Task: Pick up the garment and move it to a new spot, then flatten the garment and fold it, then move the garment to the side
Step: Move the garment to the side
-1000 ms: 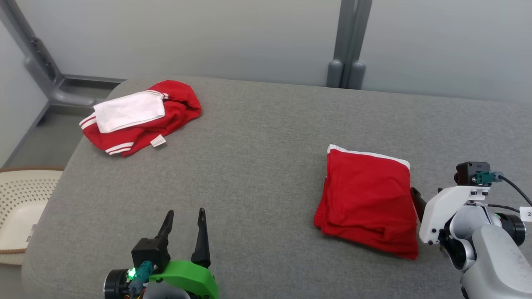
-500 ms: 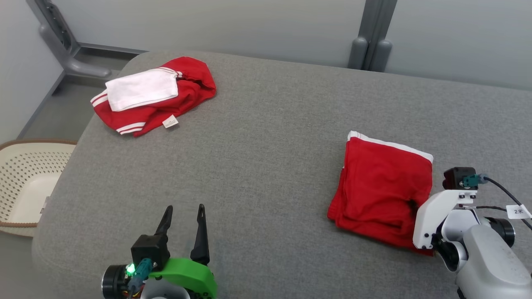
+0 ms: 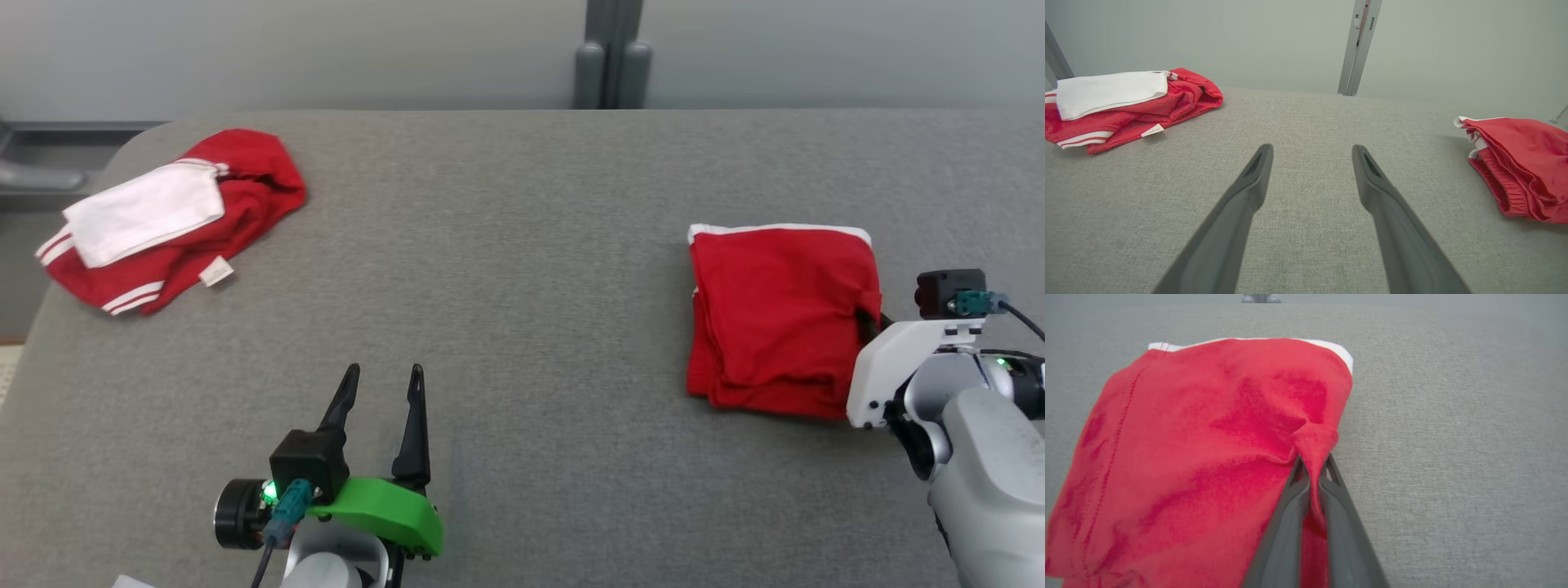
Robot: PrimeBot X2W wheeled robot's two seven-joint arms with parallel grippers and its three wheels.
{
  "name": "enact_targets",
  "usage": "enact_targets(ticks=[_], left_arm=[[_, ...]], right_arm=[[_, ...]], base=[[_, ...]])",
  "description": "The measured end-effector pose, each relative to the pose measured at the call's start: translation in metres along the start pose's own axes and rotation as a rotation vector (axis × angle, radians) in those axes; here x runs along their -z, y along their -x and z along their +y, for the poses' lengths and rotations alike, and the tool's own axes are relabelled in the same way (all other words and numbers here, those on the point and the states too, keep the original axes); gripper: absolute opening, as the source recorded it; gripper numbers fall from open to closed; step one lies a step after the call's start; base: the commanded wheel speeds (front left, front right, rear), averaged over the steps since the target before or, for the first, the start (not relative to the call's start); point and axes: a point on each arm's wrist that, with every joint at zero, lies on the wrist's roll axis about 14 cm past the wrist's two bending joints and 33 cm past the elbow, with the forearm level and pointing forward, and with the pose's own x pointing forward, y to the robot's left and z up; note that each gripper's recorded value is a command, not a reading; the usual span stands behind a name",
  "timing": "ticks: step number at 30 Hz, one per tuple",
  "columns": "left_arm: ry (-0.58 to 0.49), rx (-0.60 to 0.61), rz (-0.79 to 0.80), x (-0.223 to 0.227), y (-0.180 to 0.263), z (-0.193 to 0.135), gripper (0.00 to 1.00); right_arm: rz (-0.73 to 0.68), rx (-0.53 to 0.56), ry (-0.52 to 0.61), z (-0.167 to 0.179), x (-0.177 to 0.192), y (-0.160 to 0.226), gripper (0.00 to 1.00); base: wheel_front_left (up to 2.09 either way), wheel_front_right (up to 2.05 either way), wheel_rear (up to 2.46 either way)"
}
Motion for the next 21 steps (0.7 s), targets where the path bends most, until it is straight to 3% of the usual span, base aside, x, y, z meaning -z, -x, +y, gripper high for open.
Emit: enact_targets(ticks=[6, 13, 21], left_arm=[[-0.011, 0.156, 0.01, 0.002, -0.028, -0.048, 1.0], [-0.005, 0.315, 0.048, 0.015, -0.046, -0.101, 1.0], [-0.009, 0.36, 0.106, 0.037, -0.057, -0.112, 1.0]], right_arm=[[-0.04, 0.152, -0.05, -0.062, 0.002, 0.025, 0.0], [-0.019, 0.283, -0.086, -0.11, 0.02, 0.053, 0.0], [0.051, 0.319, 0.007, -0.129, 0.028, 0.05, 0.0]], base=[[0.0, 0.0, 0.0], [0.0, 0.0, 0.0], [0.0, 0.0, 0.0]])
